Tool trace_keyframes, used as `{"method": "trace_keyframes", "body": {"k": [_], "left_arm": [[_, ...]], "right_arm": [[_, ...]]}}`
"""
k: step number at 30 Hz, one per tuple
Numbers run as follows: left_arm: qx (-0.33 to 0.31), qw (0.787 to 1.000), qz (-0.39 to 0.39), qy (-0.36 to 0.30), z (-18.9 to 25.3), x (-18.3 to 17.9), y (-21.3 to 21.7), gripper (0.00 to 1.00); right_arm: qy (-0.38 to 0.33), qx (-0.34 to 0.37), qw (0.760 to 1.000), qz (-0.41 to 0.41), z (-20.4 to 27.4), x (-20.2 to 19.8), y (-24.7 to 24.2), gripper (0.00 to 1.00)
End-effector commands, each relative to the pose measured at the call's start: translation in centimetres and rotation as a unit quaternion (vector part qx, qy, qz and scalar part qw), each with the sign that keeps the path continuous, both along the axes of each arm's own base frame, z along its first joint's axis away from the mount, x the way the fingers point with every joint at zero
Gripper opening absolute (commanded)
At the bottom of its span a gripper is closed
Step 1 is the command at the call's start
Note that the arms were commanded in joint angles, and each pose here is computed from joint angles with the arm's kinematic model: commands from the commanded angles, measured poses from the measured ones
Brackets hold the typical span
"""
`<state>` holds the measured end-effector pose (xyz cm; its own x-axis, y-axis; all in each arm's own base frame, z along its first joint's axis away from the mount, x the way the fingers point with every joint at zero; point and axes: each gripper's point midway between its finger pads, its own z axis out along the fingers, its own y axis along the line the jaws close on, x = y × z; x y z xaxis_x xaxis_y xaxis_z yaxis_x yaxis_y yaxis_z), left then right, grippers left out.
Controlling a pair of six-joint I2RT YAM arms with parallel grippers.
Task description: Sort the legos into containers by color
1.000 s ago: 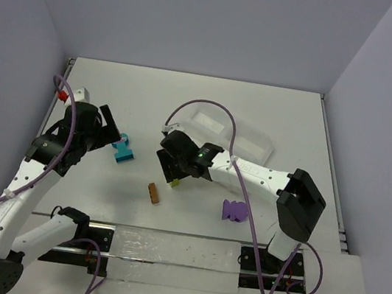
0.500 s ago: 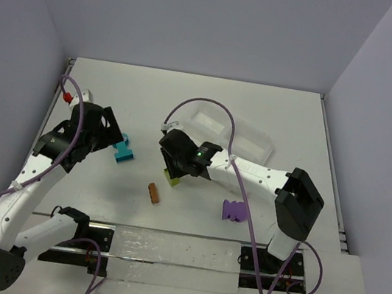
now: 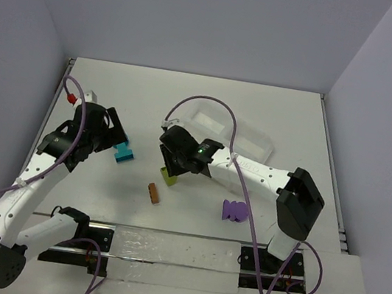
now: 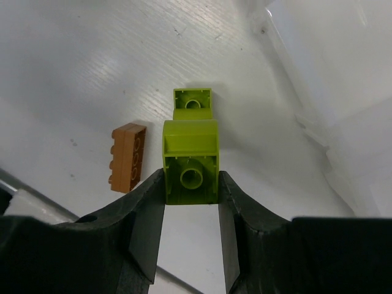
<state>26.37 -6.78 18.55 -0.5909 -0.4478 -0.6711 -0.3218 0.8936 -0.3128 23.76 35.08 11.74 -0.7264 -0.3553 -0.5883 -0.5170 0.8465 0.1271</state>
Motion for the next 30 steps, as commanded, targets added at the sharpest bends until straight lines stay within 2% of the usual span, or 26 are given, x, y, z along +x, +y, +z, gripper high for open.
{"method": "trace_keyframes", "body": {"k": [1, 7, 11, 15, 21, 23, 30], "left_arm": [[-0.042, 0.998, -0.049, -0.015, 1.3, 1.3, -2.7, 0.99], [-0.102, 0.985, -0.13, -0.053, 3.6, 1.4, -6.0, 0.99], [-0.153, 0.96, -0.216, -0.095, 6.2, 0.8, -9.1, 0.98], [-0.235, 0.902, -0.344, -0.114, 7.8, -1.1, -13.5, 0.98], [-0.288, 0.868, -0.374, -0.152, 9.5, -1.7, -15.0, 0.99], [-0.311, 0.85, -0.392, -0.166, 10.3, -2.7, -15.4, 0.99], [-0.333, 0.837, -0.396, -0.18, 11.0, -3.0, -14.8, 0.99]], "right_arm": [[0.01, 0.106, 0.994, -0.021, 6.3, 1.2, 0.0, 0.0], [0.037, 0.21, 0.976, -0.038, 10.9, 2.7, -2.6, 0.0], [0.053, 0.271, 0.96, -0.038, 13.3, 3.5, -3.9, 0.0], [0.06, 0.322, 0.945, -0.025, 15.9, 3.9, -4.6, 0.0], [0.07, 0.369, 0.927, -0.011, 17.9, 3.5, -4.7, 0.0], [0.069, 0.385, 0.92, -0.003, 18.5, 3.3, -4.8, 0.0], [0.08, 0.423, 0.903, 0.009, 19.4, 3.4, -5.0, 0.0]]}}
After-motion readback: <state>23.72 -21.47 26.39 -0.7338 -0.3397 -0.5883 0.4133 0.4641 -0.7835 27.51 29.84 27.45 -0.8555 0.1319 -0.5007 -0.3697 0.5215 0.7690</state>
